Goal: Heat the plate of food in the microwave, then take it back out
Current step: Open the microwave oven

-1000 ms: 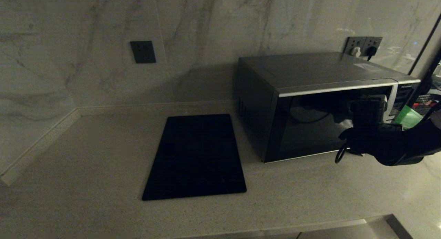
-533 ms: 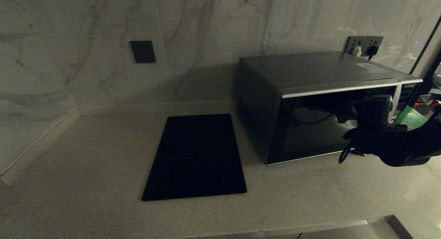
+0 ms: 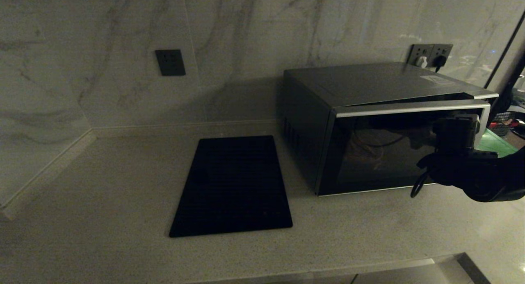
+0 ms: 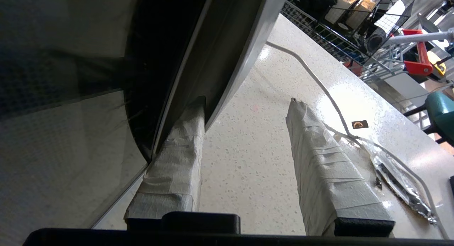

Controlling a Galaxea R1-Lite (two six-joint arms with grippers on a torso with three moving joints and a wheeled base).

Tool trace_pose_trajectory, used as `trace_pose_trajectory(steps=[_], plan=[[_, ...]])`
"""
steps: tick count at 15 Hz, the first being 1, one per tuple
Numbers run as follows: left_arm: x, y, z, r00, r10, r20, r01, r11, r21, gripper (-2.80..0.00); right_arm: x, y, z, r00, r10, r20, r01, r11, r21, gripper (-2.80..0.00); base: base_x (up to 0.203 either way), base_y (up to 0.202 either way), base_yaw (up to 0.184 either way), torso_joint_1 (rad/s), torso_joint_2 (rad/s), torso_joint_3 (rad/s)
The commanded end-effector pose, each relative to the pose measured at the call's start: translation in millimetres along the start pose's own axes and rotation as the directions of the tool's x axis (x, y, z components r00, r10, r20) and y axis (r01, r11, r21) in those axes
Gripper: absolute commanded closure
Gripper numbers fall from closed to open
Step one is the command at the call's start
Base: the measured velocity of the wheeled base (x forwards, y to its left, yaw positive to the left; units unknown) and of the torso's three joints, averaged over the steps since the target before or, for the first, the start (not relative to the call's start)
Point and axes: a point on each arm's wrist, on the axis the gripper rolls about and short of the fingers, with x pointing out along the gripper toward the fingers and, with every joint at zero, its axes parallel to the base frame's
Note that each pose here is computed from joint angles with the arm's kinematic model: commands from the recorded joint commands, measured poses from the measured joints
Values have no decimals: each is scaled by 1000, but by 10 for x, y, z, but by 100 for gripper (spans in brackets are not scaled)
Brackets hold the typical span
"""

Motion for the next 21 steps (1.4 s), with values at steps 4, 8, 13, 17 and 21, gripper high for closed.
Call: trace_pose_trajectory(steps=[4, 8, 13, 17, 21], plan=[[1, 0, 1, 1000, 1, -1, -1, 1000, 0, 0, -194, 62, 79, 998, 59, 33, -60, 998, 16, 0, 0, 0, 0, 0, 0, 0], [1, 0, 1, 1000, 1, -1, -1, 1000, -2, 0, -395, 113, 137, 993, 103, 60, -105, 994, 24, 0, 0, 0, 0, 0, 0, 0], [1, 0, 1, 1000, 1, -1, -1, 1000, -2, 0, -725, -195, 537, 979, 137, 148, -155, 980, 121, 0, 0, 0, 0, 0, 0, 0], [1, 0, 1, 1000, 1, -1, -1, 1000, -2, 0, -1010, -782, 1077, 947, 157, 281, -227, 944, 239, 0, 0, 0, 0, 0, 0, 0], [1, 0, 1, 1000, 1, -1, -1, 1000, 0, 0, -1014, -1214, 1779, 904, 174, 391, -302, 906, 297, 0, 0, 0, 0, 0, 0, 0]])
